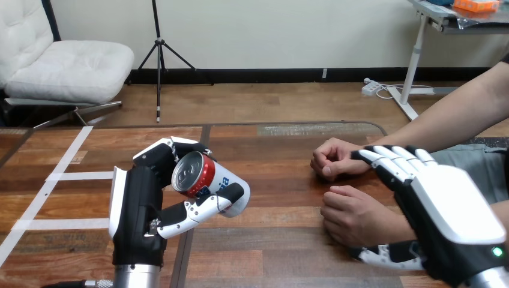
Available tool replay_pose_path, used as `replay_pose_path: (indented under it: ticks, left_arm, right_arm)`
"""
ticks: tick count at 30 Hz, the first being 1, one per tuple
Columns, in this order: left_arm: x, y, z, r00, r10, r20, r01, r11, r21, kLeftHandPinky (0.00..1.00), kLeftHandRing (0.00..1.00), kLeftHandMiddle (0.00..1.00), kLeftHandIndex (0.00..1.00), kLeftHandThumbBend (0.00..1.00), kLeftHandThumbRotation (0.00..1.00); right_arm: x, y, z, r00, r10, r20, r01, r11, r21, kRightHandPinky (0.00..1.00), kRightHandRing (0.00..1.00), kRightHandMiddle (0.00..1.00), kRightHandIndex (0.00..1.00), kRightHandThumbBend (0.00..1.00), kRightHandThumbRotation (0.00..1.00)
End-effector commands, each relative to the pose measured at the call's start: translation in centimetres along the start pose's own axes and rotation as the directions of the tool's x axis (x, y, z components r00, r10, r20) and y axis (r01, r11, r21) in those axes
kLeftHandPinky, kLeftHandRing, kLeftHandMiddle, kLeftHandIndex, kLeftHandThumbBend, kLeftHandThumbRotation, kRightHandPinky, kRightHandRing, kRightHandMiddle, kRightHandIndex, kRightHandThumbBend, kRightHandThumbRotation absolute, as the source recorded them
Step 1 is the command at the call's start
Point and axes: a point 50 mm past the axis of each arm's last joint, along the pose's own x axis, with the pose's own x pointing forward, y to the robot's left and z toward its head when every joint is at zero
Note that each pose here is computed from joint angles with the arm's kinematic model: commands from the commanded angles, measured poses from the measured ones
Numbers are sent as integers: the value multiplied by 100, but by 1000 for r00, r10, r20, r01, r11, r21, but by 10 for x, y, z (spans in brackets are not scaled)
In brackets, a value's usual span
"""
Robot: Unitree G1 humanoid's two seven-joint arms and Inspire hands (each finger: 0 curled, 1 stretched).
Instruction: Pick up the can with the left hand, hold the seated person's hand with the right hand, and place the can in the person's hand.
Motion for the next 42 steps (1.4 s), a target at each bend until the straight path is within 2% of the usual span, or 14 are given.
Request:
replay_pose_path:
  ticks: [1,9,18,27,30,42]
  left_arm:
    - [15,-4,13,994,5,110,-2,1000,-27,40,41,43,45,77,1]
    - [15,-5,12,994,4,110,0,1000,-31,40,41,43,45,77,1]
    - [16,-6,10,994,2,109,1,1000,-31,40,41,43,45,77,0]
    - [16,-6,9,994,2,107,2,999,-37,40,41,43,45,77,0]
    - [16,-6,9,994,3,108,1,999,-38,40,41,43,45,76,0]
    - [17,-3,9,994,9,108,-6,1000,-27,39,40,43,45,77,2]
  right_arm:
    - [10,-28,6,998,-43,44,48,993,-110,100,94,91,86,93,0]
    - [12,-35,1,1000,13,11,-11,982,-188,99,92,89,85,96,0]
    - [18,-39,-4,996,82,-28,-87,963,-254,99,89,87,83,96,0]
    - [24,-39,-10,985,157,-72,-171,944,-283,96,87,86,82,95,2]
    - [25,-39,-11,983,168,-79,-183,941,-285,93,86,85,82,95,4]
    - [36,-34,-20,967,222,-125,-252,906,-340,84,83,83,80,96,6]
